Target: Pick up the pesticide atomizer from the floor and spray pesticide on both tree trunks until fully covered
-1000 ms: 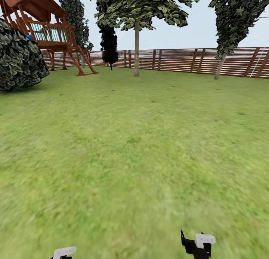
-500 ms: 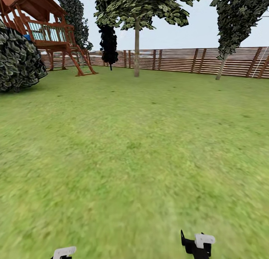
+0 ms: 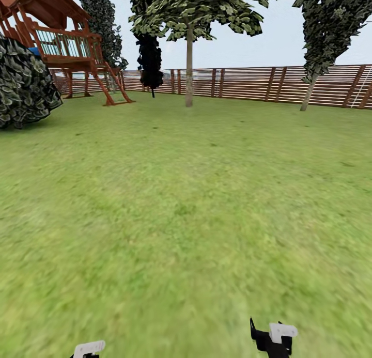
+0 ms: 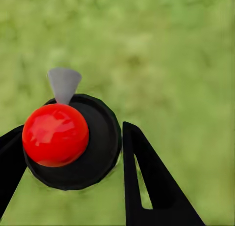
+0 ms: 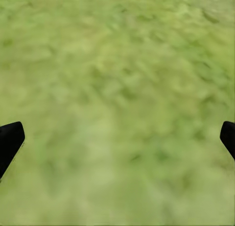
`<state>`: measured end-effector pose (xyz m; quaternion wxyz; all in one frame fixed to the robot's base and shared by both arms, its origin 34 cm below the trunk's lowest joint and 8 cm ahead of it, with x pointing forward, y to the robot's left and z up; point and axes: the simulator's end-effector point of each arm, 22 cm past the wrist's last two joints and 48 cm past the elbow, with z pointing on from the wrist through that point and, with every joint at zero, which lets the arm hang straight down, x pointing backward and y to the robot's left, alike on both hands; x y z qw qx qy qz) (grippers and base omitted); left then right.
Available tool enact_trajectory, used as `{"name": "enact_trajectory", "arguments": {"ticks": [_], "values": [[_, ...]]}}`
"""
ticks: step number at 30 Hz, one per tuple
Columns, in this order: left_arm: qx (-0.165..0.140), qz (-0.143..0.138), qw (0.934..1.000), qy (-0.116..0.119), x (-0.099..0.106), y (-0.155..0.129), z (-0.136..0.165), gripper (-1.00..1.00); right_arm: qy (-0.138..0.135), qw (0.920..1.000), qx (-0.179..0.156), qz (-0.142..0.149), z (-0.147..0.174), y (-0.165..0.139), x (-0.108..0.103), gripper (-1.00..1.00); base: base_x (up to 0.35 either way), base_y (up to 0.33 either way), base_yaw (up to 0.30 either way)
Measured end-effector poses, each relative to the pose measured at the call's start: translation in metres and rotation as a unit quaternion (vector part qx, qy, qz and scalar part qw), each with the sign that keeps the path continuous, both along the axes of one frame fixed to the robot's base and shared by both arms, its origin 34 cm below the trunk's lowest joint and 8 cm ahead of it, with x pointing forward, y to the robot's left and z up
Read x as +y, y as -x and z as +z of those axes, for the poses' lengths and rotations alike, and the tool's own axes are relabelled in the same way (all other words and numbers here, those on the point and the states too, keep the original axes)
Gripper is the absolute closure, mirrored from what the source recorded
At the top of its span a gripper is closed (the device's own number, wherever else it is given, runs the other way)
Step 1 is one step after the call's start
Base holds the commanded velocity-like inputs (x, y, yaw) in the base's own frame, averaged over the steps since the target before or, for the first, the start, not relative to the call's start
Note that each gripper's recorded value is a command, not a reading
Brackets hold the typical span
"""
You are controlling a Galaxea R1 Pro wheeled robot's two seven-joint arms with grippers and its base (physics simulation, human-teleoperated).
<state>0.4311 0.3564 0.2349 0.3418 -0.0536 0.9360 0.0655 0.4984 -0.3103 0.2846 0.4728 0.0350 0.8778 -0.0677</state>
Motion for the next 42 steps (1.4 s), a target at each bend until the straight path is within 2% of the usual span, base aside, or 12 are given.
{"name": "enact_trajectory", "arguments": {"ticks": [31, 42], "values": [[0.0, 0.0, 1.0, 0.0, 0.0, -0.0004, 0.0001, 1.0, 0.0, 1.0, 0.0, 0.001, 0.0002, -0.0004, 0.0003, -1.0, 0.338, 0.0, -0.001], [-0.001, 0.0, 1.0, 0.0, 0.0, -0.0008, 0.0004, 1.0, 0.0, 1.0, 0.0, 0.001, -0.0001, 0.0, 0.0003, -1.0, 0.338, 0.0, -0.1]]}}
